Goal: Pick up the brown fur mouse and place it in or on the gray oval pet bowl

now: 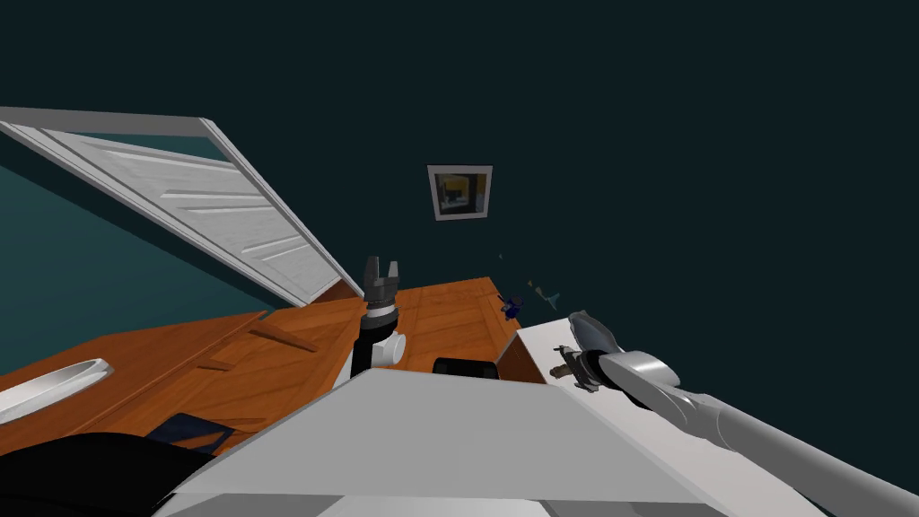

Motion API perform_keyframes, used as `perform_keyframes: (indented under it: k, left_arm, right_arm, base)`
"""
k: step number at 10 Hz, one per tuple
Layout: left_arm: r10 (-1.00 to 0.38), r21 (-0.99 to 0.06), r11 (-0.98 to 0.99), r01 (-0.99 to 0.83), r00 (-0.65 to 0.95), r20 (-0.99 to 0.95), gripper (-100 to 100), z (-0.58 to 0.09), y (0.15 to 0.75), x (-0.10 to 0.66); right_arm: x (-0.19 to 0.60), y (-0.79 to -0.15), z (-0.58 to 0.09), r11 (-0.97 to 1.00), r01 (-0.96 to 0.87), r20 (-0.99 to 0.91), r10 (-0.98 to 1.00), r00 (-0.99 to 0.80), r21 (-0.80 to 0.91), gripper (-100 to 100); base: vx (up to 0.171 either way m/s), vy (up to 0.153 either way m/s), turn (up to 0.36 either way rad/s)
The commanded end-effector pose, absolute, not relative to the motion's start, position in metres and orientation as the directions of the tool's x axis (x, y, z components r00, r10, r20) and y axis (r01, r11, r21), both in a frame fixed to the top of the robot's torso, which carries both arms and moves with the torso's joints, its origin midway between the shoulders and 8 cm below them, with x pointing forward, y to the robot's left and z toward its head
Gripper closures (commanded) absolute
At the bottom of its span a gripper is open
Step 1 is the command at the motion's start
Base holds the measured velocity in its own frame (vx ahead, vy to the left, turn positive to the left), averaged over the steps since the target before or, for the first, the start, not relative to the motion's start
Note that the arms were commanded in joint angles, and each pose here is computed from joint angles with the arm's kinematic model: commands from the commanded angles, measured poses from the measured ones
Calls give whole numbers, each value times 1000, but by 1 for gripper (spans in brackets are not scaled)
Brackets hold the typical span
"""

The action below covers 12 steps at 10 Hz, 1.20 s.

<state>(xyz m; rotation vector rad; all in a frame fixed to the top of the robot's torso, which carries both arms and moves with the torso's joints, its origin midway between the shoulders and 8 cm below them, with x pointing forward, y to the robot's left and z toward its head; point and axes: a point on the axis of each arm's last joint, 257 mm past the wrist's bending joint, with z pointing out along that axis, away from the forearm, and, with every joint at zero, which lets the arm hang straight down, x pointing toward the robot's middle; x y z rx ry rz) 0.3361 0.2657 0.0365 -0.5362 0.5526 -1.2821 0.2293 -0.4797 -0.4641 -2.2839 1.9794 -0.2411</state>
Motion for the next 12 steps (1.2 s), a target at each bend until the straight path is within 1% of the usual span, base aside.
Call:
perform_keyframes:
  k: [1,2,3,7,8,9,12]
  left_arm:
    - [-977,-650,201,732,194,-84,0,37,266,336]
    - [-977,-650,201,732,194,-84,0,37,266,336]
    - [-977,-650,202,732,194,-84,0,37,266,336]
    - [-977,-650,202,732,194,-84,0,37,266,336]
    - [-977,-650,202,732,194,-84,0,37,266,336]
    - [-977,-650,202,732,194,-84,0,37,266,336]
    - [-977,-651,202,732,194,-84,0,36,266,336]
  right_arm:
    - [223,-486,-472,-125,-974,50,-992,118,-189,-100]
    - [225,-483,-470,-133,-973,49,-991,126,-187,-100]
    - [225,-484,-470,-133,-973,50,-991,125,-189,100]
    - [225,-484,-470,-133,-973,50,-991,126,-188,100]
    - [225,-484,-470,-133,-973,50,-991,126,-188,0]
    - [231,-477,-463,-151,-971,48,-988,144,-188,100]
    - [241,-463,-449,-189,-964,49,-982,183,-185,100]
  base:
    - [-16,13,126]
    - [-7,6,19]
    - [0,0,0]
    - [0,0,0]
    - [0,0,0]
    - [11,-10,-137]
    - [22,-18,-169]
